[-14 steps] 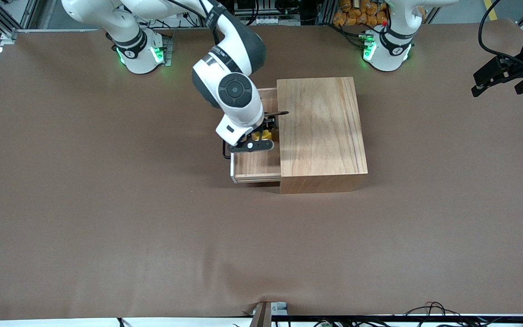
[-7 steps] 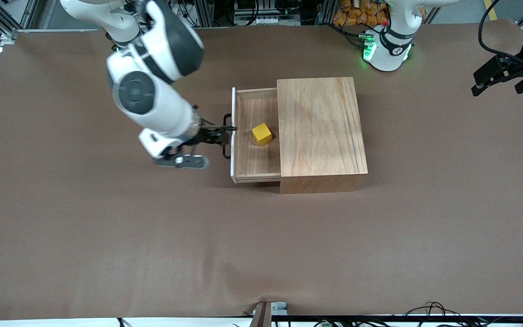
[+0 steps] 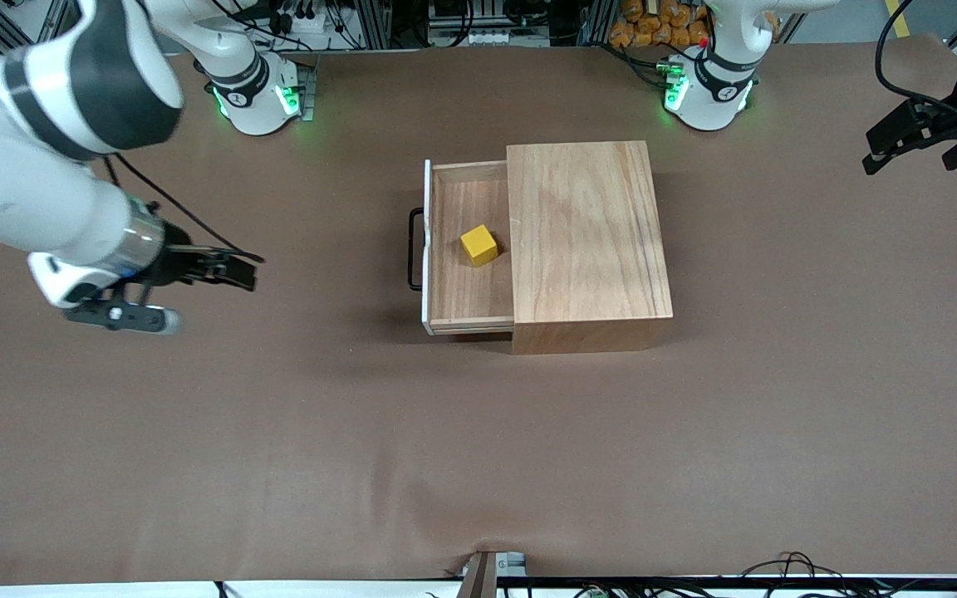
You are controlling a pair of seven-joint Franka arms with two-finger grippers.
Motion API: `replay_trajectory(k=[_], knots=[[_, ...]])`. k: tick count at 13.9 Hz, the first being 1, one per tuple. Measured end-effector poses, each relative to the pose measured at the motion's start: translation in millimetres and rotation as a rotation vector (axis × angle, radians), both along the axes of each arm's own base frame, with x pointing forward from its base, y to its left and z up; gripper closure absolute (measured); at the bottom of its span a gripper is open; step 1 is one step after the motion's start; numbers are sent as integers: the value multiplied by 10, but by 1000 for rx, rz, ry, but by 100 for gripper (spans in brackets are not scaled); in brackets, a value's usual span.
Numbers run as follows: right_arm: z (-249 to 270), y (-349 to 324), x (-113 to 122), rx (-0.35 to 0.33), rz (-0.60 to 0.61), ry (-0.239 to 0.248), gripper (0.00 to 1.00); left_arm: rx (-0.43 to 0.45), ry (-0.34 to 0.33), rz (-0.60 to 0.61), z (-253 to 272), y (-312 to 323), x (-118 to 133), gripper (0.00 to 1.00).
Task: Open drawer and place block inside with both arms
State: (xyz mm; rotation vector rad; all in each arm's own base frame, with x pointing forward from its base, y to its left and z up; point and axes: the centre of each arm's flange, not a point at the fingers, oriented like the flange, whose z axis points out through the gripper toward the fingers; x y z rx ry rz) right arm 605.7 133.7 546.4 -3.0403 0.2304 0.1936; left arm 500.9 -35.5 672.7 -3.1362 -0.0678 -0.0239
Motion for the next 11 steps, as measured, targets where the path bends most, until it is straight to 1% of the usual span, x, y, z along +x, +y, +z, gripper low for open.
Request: replay_trajectory(k=[2, 5, 6, 10, 11], knots=[[127, -280, -41, -13, 30, -4, 0, 0, 4, 0, -4, 0, -4, 0], [297, -736, -113, -8, 60, -7, 0, 1, 13, 0, -12, 1, -14, 0], [380, -834, -178, -14, 60, -10, 0, 1, 17, 0, -15, 1, -18, 0], [738, -913, -631, -57, 72, -48, 0, 1, 22, 1, -17, 6, -23, 0], [791, -956, -702, -69, 87, -58, 0, 1, 20, 1, -8, 9, -24, 0]])
